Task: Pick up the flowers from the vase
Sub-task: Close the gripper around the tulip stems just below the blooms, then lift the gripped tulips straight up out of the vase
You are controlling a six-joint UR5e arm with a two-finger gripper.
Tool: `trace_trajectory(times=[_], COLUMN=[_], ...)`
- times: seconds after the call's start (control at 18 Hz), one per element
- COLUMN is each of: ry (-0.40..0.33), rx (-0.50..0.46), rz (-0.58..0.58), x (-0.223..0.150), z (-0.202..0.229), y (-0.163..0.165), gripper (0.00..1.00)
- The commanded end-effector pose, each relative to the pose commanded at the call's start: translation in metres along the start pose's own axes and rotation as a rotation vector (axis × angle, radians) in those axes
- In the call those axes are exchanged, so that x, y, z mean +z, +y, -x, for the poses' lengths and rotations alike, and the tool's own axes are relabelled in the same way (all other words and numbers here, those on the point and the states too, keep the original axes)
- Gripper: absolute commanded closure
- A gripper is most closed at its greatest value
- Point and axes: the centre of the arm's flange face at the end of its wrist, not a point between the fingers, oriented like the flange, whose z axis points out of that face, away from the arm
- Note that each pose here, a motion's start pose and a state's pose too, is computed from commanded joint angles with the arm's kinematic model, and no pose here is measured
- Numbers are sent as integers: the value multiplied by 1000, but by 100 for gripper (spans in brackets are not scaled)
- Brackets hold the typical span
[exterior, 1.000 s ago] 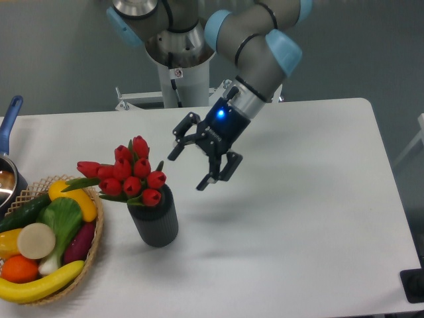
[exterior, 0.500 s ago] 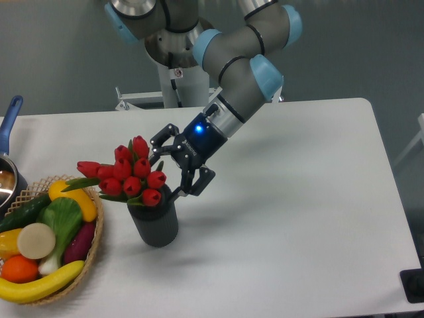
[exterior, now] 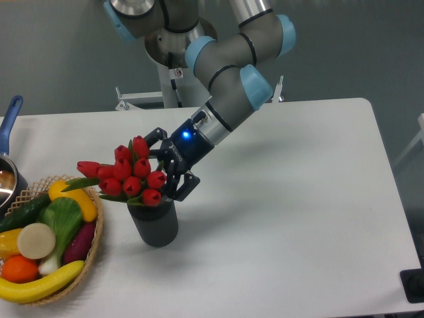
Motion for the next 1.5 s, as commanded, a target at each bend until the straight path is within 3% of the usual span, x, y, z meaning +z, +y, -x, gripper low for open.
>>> trace_trajectory(times=[0.17, 0.44, 0.61, 1.0, 1.5], ry=[3, 1, -7, -33, -107], rx=[1, 1, -55, -132, -216], rz=[0, -2, -2, -34, -125], x=[2, 1, -3, -18, -72], z=[1, 3, 7, 16, 20], y=[0, -1, -6, -28, -108], gripper=[23, 46, 63, 63, 63])
